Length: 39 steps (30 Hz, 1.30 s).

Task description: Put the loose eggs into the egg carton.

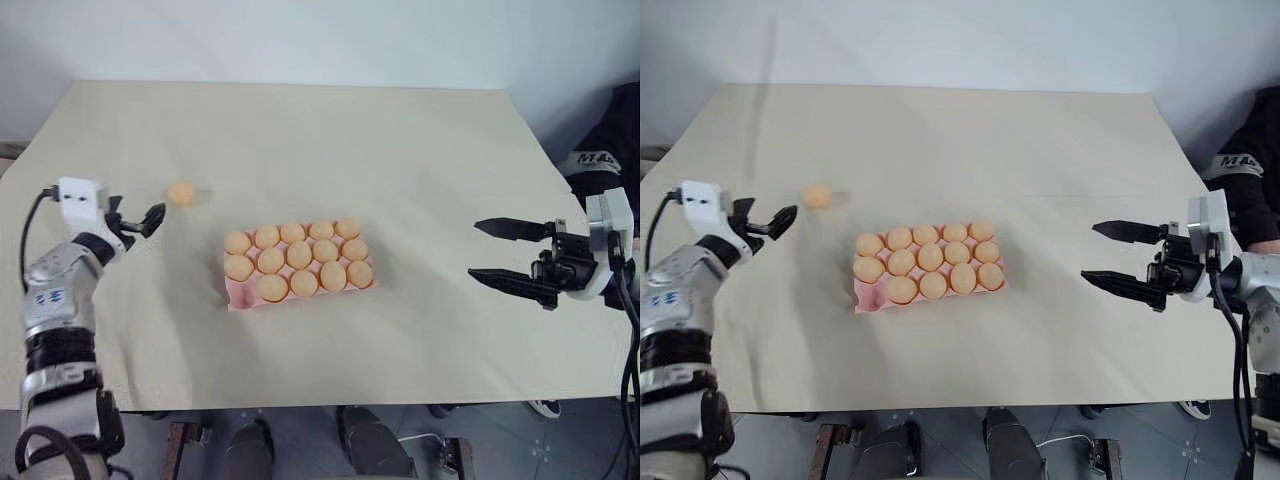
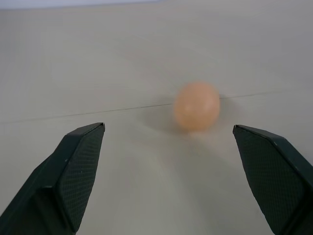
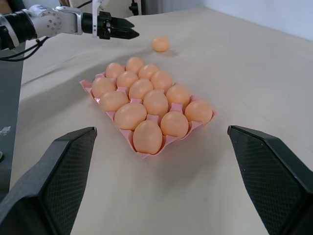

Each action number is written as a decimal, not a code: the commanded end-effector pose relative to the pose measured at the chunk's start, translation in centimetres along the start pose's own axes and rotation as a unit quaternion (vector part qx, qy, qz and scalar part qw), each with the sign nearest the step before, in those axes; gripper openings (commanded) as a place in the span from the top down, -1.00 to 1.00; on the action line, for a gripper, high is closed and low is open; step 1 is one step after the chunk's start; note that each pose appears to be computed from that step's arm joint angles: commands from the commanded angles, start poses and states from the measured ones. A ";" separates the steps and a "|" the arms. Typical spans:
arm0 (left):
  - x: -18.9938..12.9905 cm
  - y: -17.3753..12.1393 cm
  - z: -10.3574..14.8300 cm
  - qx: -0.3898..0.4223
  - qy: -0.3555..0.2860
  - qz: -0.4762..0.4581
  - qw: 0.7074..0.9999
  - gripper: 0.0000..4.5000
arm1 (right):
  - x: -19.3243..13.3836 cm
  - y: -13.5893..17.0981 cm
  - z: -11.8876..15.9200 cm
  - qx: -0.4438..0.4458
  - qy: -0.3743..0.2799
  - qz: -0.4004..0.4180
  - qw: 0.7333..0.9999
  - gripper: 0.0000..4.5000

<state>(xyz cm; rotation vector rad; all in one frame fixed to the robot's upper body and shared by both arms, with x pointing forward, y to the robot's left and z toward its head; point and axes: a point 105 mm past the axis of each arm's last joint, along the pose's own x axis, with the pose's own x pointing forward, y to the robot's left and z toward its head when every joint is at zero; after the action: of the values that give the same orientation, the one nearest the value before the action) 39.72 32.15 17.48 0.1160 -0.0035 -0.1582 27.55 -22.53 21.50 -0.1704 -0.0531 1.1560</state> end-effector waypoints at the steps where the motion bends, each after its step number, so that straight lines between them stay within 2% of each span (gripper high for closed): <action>1: 1.0 0.1 1.6 0.027 -0.025 -0.015 0.999 -0.99 | -0.5 0.3 1.3 -0.022 -0.014 -0.014 1.000 -1.00; 15: 4.1 -1.8 1.1 0.021 -0.009 -0.018 1.000 -0.99 | -0.7 0.7 1.3 -0.014 -0.004 -0.018 1.000 -1.00; 39: 6.9 -4.5 1.2 -0.073 0.024 0.000 0.997 -0.99 | -1.3 1.2 2.1 -0.006 0.022 -0.014 1.000 -1.00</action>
<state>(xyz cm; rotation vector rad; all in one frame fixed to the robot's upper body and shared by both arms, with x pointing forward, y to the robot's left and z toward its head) 45.43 26.68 16.37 -0.0072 0.1032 -0.1624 26.25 -22.78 22.08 -0.1674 0.0134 1.1267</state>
